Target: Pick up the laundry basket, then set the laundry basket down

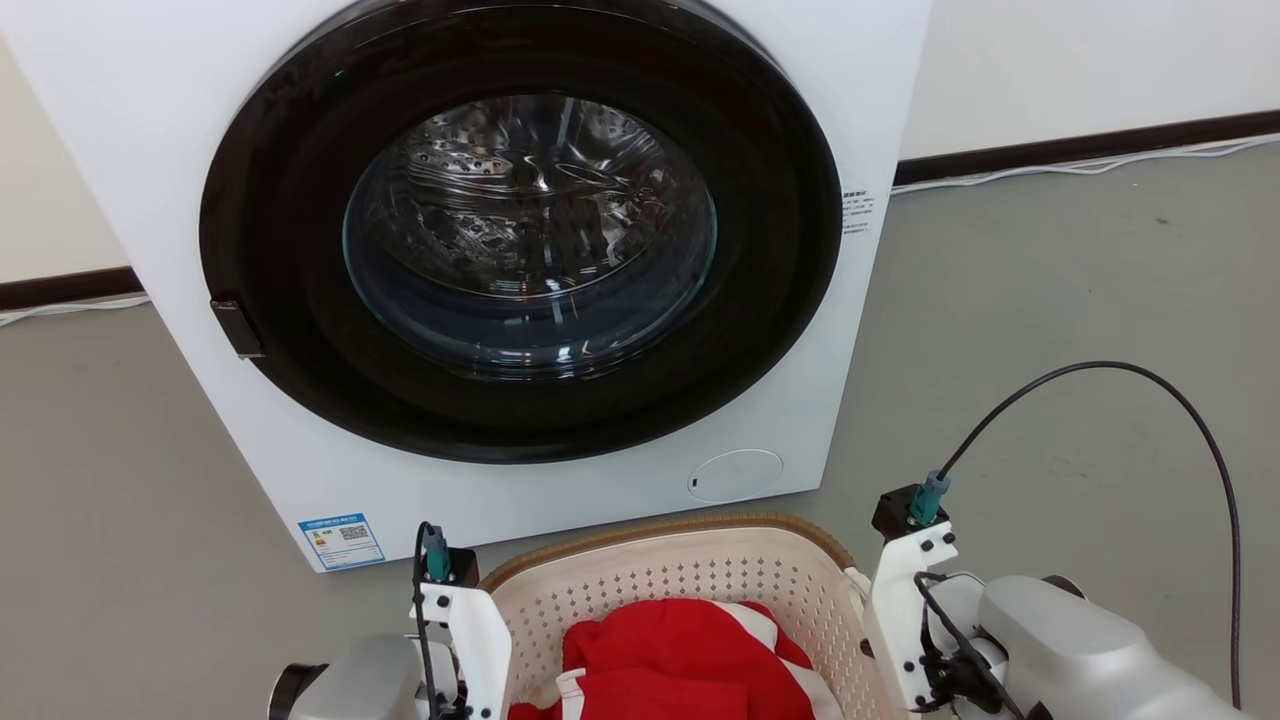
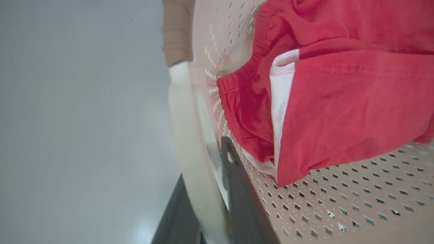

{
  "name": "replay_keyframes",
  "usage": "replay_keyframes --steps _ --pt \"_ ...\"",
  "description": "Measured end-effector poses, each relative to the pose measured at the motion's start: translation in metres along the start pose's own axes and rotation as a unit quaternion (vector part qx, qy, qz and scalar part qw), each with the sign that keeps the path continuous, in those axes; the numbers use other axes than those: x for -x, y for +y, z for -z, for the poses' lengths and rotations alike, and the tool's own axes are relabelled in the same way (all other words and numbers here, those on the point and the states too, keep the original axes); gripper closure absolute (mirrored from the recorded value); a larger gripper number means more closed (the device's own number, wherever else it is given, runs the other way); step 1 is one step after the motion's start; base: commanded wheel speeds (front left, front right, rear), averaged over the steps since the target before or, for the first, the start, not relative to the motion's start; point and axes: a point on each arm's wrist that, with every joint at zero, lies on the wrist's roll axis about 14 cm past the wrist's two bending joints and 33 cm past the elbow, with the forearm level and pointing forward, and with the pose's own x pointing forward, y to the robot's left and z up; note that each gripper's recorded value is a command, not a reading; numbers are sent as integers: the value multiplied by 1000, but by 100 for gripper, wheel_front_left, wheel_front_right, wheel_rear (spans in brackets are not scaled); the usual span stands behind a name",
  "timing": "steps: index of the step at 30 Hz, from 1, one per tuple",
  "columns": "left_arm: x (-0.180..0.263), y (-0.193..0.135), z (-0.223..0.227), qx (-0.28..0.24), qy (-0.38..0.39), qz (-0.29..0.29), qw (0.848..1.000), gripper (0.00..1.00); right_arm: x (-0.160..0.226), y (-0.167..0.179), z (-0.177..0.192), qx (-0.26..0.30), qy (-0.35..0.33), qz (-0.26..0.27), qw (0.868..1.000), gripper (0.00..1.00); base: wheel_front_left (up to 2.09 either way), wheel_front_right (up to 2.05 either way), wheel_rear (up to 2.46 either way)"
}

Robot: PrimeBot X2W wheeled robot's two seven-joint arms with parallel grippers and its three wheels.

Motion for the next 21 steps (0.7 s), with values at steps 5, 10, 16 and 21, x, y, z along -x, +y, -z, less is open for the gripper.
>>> replay_keyframes --steps 5,10,16,21 --pt "-1 -1 0 -5 3 0 1000 100 0 0 1 -4 1 -1 1000 100 0 0 0" --pt "-2 -2 1 -6 5 1 1000 100 -1 -1 2 -4 3 -1 1000 100 0 0 0" --pt "-5 -1 2 -8 9 0 1000 100 -5 0 1 -4 -4 -4 1000 100 0 0 0" --pt "-11 2 2 -7 11 0 1000 100 -12 2 -1 -4 -10 -10 1000 100 0 0 0"
